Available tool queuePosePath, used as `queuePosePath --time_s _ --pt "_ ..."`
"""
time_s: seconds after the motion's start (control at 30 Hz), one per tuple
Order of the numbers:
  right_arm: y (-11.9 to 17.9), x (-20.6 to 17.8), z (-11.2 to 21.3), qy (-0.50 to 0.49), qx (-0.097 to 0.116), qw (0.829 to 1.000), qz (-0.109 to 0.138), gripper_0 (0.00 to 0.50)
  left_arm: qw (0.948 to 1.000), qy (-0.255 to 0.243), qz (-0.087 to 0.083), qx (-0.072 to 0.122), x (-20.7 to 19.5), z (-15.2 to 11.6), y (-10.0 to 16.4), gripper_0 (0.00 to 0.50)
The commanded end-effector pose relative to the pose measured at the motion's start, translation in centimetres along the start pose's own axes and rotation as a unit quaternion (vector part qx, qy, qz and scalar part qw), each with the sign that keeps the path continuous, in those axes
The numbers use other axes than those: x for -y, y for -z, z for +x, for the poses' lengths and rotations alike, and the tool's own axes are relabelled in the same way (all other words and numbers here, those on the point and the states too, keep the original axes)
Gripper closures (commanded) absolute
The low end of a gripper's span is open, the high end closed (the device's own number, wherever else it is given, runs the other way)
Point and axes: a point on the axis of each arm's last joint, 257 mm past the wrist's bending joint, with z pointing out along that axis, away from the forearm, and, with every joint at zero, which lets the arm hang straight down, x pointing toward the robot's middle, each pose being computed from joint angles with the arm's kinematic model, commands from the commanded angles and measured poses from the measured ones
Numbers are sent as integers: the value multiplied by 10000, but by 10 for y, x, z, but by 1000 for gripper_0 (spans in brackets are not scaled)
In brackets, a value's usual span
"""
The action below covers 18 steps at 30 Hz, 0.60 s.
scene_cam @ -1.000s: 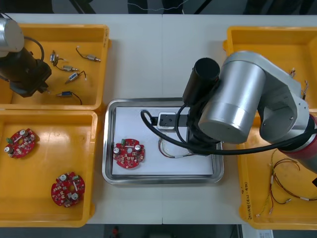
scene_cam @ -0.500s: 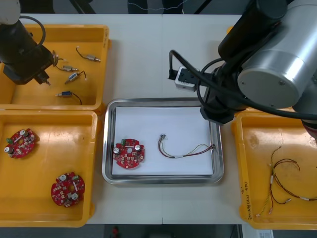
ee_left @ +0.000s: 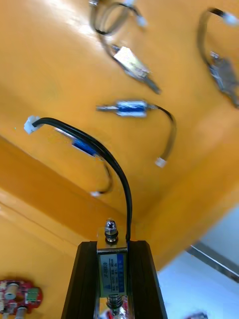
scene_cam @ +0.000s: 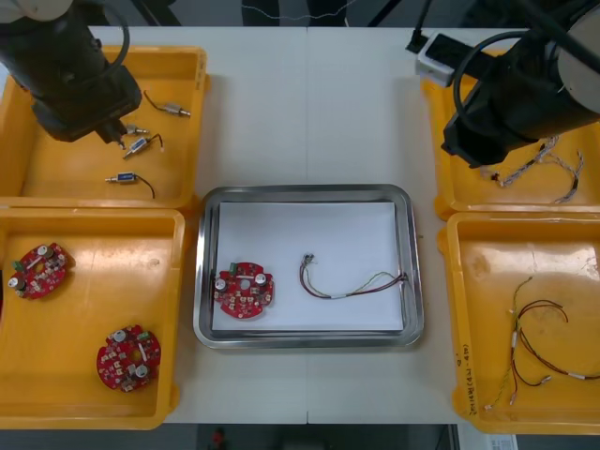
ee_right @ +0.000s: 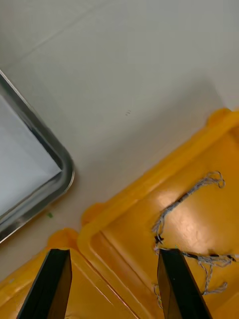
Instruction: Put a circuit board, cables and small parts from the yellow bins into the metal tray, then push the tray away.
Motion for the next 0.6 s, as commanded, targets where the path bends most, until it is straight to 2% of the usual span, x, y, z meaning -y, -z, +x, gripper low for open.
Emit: queuePosePath --time_s 0.03,0.17,0.3,0.37,0.47,0.53,0.6 --pt "11 54 20 -881 -80 9954 378 0 9957 -842 348 171 50 30 19 499" --pt "11 84 42 -1501 -197 9873 491 0 9914 -1197 490 174 73 58 20 499" --pt "13 106 58 -1948 -270 9788 578 0 9875 -1456 592 83 90 86 17 499" --pt "14 114 63 -2092 -301 9754 628 0 9859 -1567 594 28 96 96 15 498" --pt "16 129 70 -2356 -343 9687 700 0 9835 -1736 511 -60 99 113 5 500" --pt "16 140 75 -2600 -371 9627 652 0 9814 -1861 447 -120 99 125 -4 500" --pt "17 148 77 -2800 -378 9573 603 0 9796 -1952 456 -135 102 133 -12 498"
